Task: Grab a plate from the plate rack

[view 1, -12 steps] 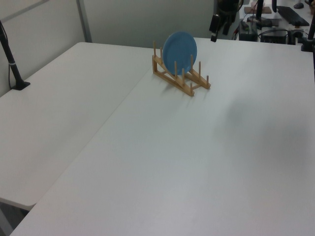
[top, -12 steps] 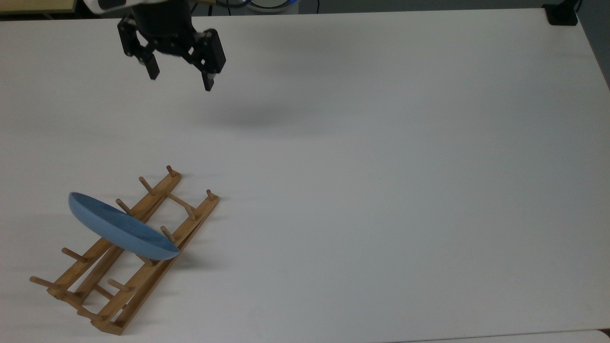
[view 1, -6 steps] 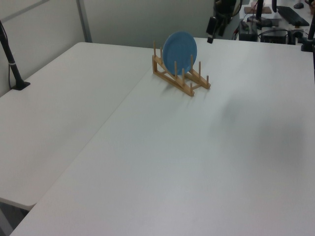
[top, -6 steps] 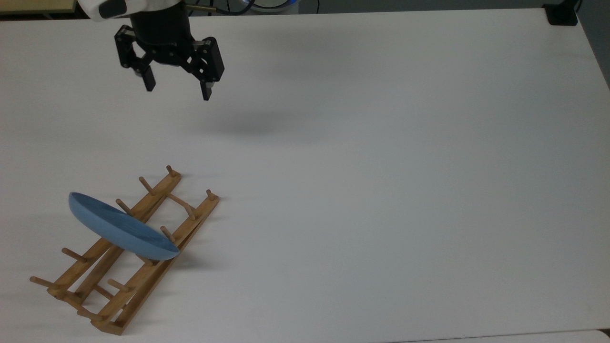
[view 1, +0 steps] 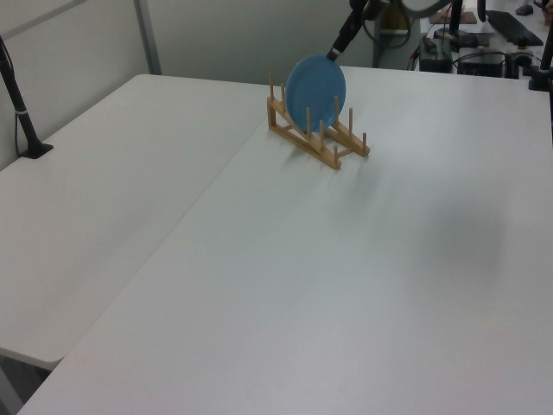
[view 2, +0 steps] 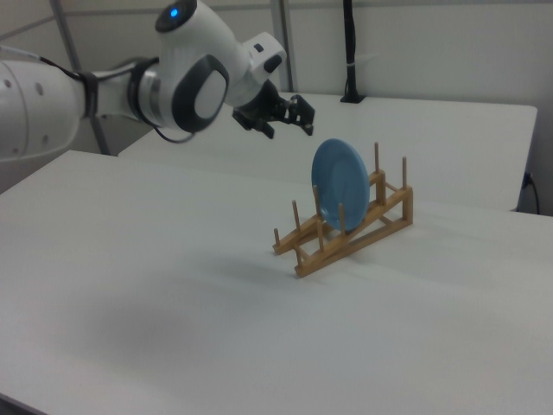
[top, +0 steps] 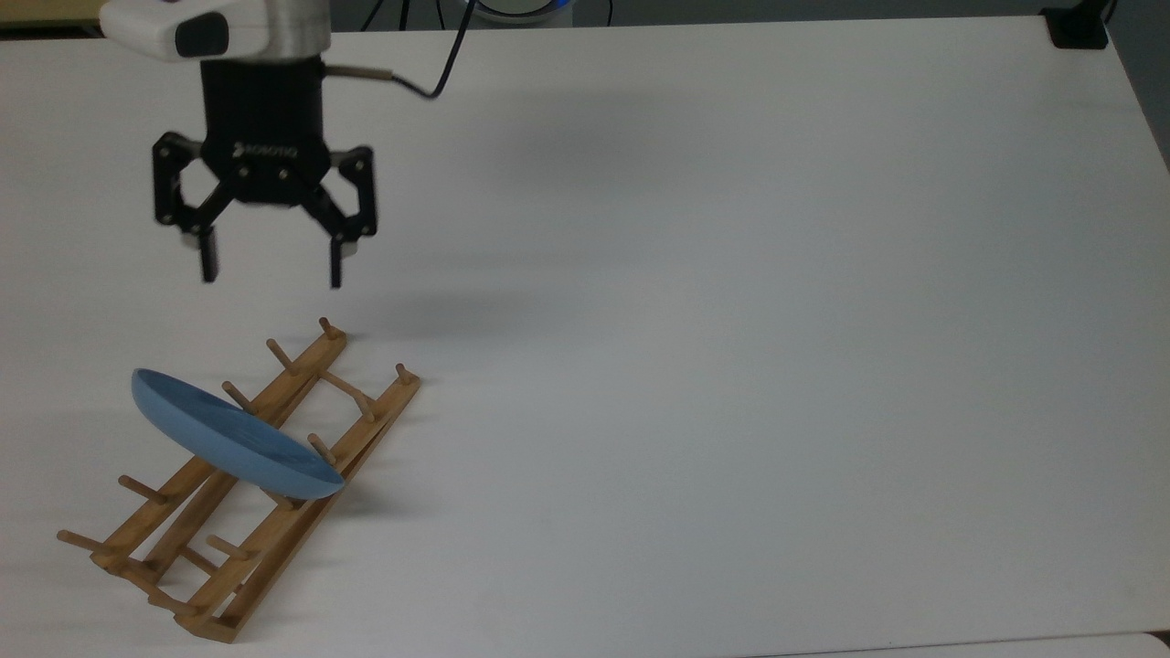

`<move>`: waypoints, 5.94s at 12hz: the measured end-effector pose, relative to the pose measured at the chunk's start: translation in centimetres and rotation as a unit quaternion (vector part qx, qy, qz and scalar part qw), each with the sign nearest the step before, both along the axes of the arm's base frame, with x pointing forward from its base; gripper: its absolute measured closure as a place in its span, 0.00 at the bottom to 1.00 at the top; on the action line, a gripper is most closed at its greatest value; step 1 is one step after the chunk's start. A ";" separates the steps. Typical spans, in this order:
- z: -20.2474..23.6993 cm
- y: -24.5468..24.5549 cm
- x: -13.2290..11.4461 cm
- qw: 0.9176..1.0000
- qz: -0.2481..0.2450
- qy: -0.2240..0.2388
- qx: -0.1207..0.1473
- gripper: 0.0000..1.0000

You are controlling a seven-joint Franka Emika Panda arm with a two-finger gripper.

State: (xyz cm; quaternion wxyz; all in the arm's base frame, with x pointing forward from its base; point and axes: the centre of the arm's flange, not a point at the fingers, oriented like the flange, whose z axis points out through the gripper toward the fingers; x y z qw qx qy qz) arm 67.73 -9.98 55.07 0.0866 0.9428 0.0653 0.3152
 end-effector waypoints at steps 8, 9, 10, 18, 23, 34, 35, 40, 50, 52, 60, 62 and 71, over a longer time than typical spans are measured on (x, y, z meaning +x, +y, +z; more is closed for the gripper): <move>-6.0 -5.0 2.3 0.978 0.081 -0.015 -0.190 0.36; -6.9 -5.4 2.5 0.976 0.088 -0.006 -0.199 0.36; -7.5 -6.0 2.8 0.975 0.090 -0.001 -0.206 0.37; -8.4 -7.7 4.3 0.965 0.097 -0.010 -0.243 0.55; -8.8 -7.4 4.5 0.961 0.107 -0.005 -0.257 0.82; -5.3 -7.7 4.4 0.962 0.088 -0.034 -0.257 0.93; -4.4 -7.8 4.1 0.965 0.073 -0.045 -0.247 0.93; 1.0 -8.4 2.8 0.985 -0.035 -0.125 -0.117 0.93; -7.6 8.7 3.0 0.973 -0.068 0.139 0.170 0.93; -11.9 11.0 0.7 0.947 -0.063 0.265 0.169 0.93; -20.3 6.6 -5.0 0.872 -0.003 0.467 0.145 0.92; -22.2 6.2 -5.6 0.864 -0.005 0.486 0.129 0.79; -12.1 5.2 -4.3 0.908 -0.064 0.407 0.077 0.00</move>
